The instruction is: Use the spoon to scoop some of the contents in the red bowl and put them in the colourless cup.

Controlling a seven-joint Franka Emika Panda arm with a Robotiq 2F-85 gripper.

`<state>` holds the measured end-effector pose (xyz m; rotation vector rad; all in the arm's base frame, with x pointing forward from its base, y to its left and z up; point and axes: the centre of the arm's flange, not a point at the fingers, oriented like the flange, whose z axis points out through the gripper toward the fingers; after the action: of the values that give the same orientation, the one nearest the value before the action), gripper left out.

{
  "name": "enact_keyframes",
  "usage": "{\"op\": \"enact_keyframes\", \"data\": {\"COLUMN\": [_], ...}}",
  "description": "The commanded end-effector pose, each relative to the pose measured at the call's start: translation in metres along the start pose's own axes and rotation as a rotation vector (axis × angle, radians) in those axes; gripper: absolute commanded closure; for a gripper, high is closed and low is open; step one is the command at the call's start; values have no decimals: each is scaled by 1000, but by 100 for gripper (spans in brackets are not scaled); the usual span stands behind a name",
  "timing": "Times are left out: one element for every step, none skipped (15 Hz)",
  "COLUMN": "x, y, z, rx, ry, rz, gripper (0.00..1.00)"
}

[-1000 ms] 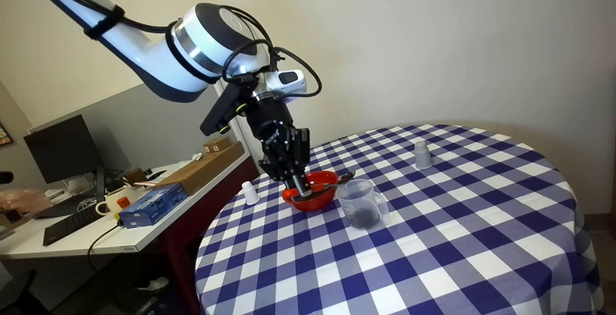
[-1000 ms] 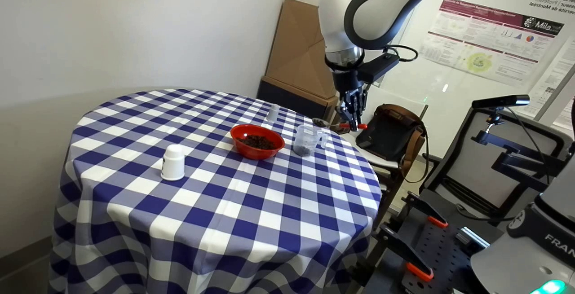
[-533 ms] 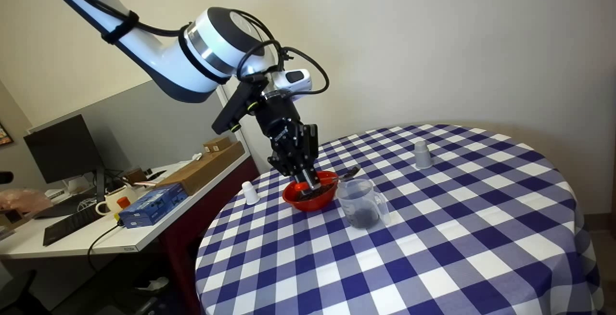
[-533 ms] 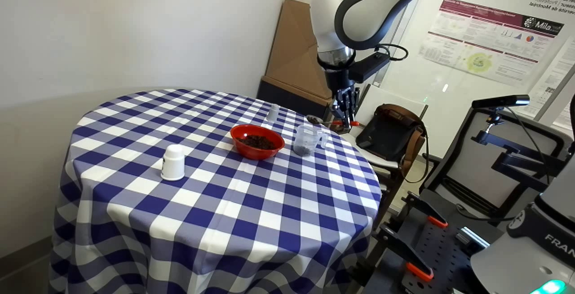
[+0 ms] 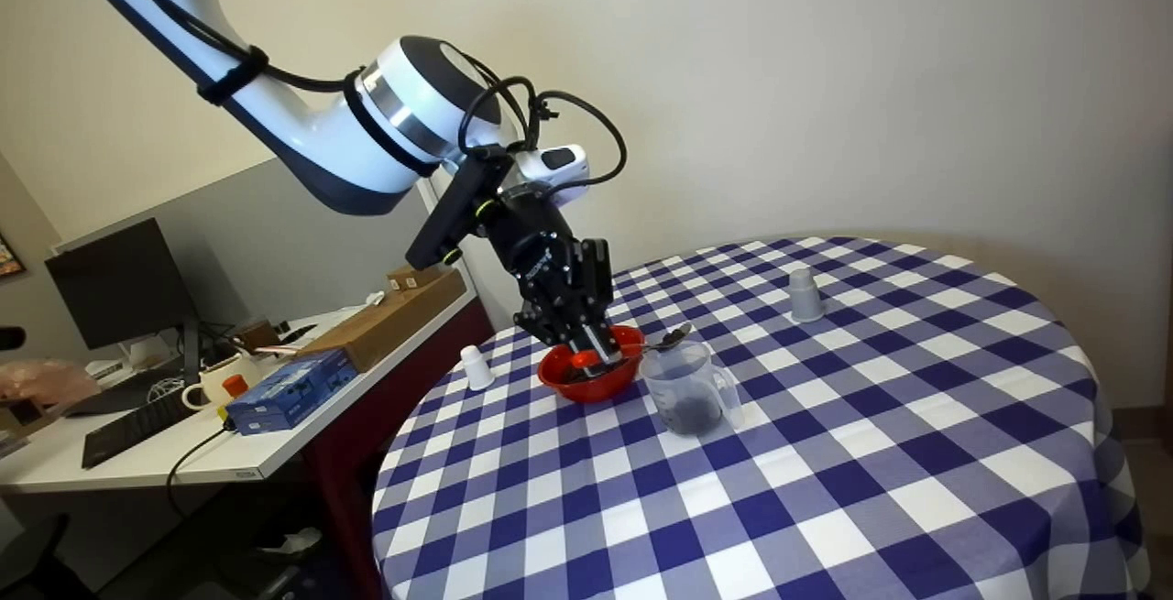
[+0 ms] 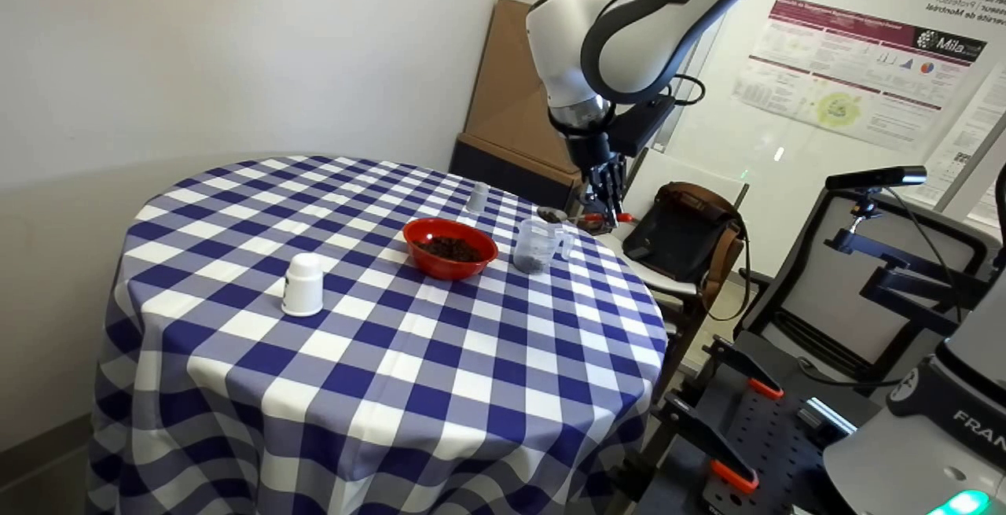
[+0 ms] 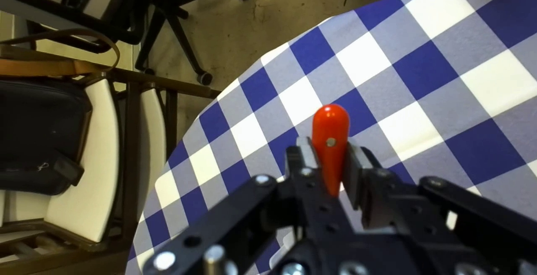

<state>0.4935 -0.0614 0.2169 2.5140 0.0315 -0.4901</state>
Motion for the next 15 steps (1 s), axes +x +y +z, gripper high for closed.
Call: {"op": "enact_keyframes", "data": {"x": [-2, -2, -1, 0, 0, 0, 0, 0, 0, 0, 0, 0, -1, -1, -2], "y": [-1, 0, 1, 2, 2, 1, 1, 1, 0, -1, -2, -3, -4, -5, -6], "z": [2, 2, 1, 0, 0, -1, -1, -1, -2, -2, -2, -3, -3, -3, -2], "rx": [-83, -103, -119, -138, -158, -180, -202, -225, -247, -265, -287, -306, -329, -350, -375], "ry": [-4, 1, 6, 13, 20, 28, 36, 43, 50, 56, 62, 68, 74, 78, 84], "rz": [-10, -14, -18, -21, -26, -33, -40, -47, -57, -66, -76, -84, -95, -105, -115], "gripper": [95, 95, 95, 95, 95, 95, 95, 95, 95, 95, 95, 95, 95, 95, 95]}}
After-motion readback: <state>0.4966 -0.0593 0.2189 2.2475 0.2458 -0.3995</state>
